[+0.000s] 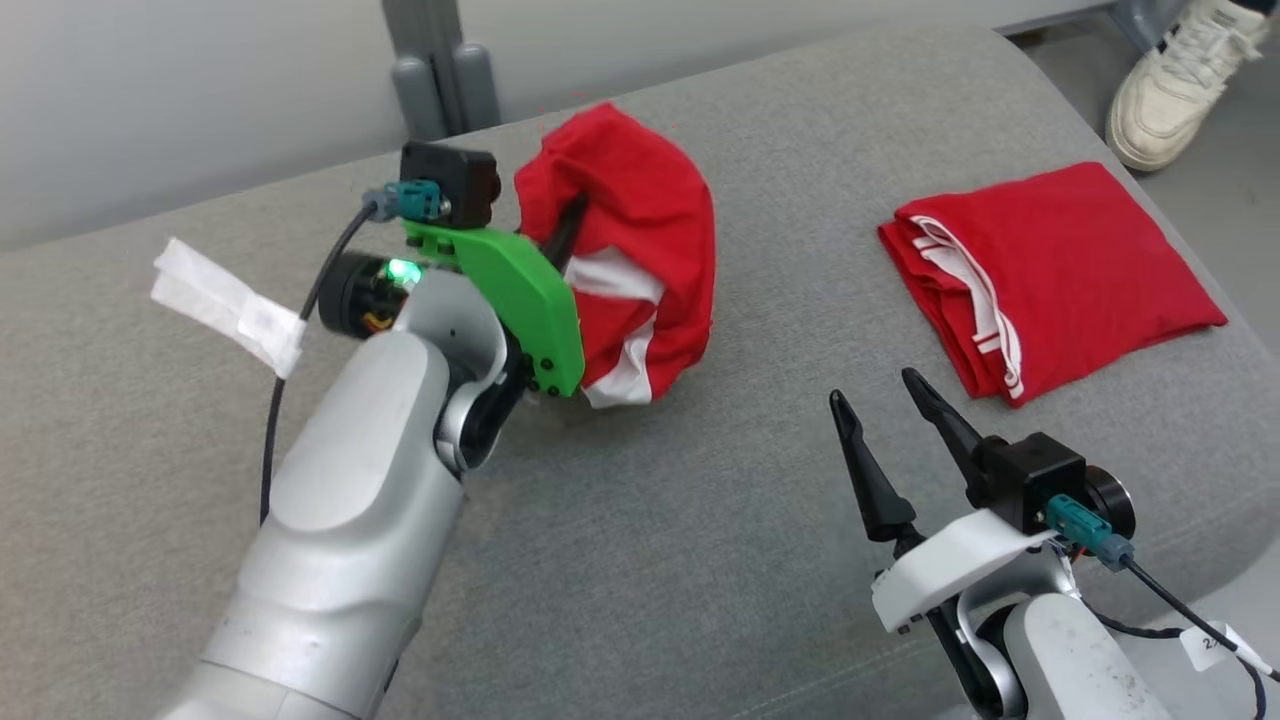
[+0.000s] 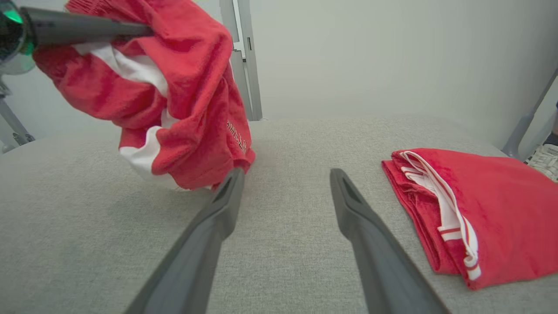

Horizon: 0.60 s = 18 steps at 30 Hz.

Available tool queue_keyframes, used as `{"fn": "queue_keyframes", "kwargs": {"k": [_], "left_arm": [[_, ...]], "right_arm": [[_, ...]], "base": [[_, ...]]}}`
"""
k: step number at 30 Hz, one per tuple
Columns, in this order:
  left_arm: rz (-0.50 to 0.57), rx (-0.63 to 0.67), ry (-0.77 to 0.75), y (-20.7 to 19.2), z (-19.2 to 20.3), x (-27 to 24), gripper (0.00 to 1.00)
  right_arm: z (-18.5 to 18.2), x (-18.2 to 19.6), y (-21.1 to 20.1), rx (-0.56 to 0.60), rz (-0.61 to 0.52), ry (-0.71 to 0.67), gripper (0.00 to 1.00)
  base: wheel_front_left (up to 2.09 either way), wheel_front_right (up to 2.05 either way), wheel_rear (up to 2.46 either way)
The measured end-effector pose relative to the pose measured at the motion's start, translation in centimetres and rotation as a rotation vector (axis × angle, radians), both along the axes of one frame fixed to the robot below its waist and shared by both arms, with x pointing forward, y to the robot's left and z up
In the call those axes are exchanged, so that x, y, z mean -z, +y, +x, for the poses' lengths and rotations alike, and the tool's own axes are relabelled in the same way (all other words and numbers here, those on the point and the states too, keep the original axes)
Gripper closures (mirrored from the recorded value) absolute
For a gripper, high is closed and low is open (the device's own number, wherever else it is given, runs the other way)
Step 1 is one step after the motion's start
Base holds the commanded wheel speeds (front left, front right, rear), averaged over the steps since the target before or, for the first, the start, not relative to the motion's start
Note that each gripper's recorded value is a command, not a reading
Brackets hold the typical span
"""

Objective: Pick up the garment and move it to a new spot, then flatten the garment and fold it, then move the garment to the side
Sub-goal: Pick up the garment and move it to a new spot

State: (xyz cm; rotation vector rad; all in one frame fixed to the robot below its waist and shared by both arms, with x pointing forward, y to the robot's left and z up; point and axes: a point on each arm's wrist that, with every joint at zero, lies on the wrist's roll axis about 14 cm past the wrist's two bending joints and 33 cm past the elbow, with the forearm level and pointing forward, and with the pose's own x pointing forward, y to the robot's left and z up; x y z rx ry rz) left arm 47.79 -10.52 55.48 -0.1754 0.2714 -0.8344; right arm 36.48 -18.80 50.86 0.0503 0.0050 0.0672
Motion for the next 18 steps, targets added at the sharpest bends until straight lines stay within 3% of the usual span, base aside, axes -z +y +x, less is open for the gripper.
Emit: {"fn": "queue_keyframes", "kwargs": {"k": [3, 4, 5, 6, 10, 18], "left_arm": [[0.041, -0.005, 0.095, -0.6, -0.4, 4.4, 1.0], [0.055, -0.005, 0.121, -0.7, -0.5, 5.8, 0.93], [0.076, -0.001, 0.151, -0.7, -0.7, 7.3, 0.36], [0.095, 0.005, 0.176, -0.8, -1.0, 8.5, 0.0], [0.059, 0.015, 0.263, -0.9, -2.1, 11.1, 0.0], [-0.074, -0.093, 0.18, 1.5, -1.6, 9.6, 0.0]], "right_arm": [[-0.3, 0.5, -1.0, 0.035, 0.002, 0.013, 0.0], [-0.3, 0.8, -1.3, 0.045, 0.0, 0.02, 0.0], [-0.3, 1.1, -1.6, 0.054, -0.001, 0.028, 0.0], [-0.2, 1.3, -1.8, 0.061, -0.002, 0.034, 0.0], [-0.2, 1.9, -2.8, 0.092, -0.002, 0.051, 0.0], [0.8, 1.7, -2.8, 0.077, -0.017, 0.04, 0.0]], "base": [[0.0, 0.0, 0.0], [0.0, 0.0, 0.0], [0.0, 0.0, 0.0], [0.0, 0.0, 0.0], [0.0, 0.0, 0.0], [0.0, 0.0, 0.0]]}}
